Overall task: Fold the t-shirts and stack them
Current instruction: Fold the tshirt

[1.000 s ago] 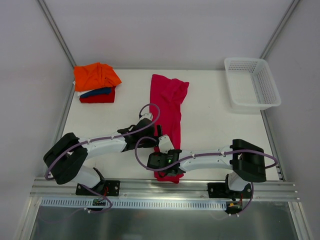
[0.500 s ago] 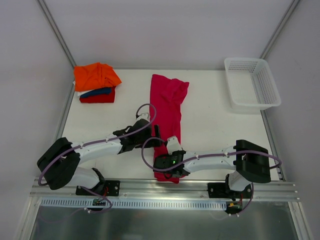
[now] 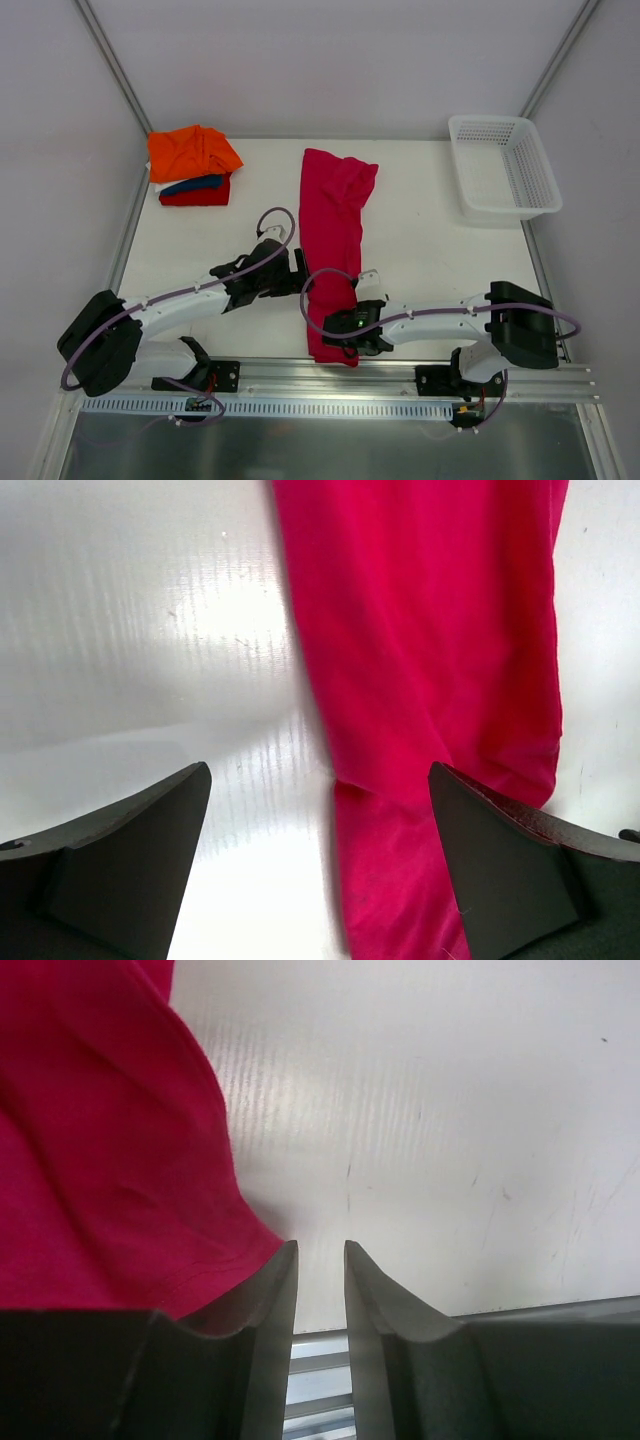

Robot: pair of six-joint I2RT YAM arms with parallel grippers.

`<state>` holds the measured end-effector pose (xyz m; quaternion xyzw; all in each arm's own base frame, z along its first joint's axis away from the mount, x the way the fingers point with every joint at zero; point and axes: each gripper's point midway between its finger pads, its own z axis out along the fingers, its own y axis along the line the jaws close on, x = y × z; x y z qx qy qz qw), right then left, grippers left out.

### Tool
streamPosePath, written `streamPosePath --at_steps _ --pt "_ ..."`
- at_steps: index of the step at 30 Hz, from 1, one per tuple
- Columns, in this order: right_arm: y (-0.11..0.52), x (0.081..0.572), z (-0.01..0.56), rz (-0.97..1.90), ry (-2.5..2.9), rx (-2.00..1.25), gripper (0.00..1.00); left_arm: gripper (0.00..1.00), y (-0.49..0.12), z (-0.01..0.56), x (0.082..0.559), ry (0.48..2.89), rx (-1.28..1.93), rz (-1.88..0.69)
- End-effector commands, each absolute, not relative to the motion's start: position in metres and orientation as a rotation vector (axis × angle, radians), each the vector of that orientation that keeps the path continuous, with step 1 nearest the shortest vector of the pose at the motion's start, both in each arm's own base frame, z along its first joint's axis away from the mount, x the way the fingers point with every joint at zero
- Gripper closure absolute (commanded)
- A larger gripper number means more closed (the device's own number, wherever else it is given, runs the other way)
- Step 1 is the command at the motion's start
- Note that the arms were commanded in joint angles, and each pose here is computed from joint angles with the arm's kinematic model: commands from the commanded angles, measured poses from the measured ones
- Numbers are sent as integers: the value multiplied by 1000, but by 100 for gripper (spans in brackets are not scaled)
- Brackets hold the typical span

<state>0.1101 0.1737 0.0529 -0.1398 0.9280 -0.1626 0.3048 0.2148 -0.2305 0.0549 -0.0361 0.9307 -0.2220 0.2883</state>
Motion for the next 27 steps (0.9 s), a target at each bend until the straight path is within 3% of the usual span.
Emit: streamPosePath --at_steps 1,10,27 --pt "169 120 78 -428 2390 -315 71 8 -218 57 216 2459 -96 -567" --pt "226 182 140 -307 2280 -380 69 7 -201 66 218 2405 -148 -584" --pt "279 396 174 -105 2366 -434 67 7 -192 69 217 2378 -166 -601"
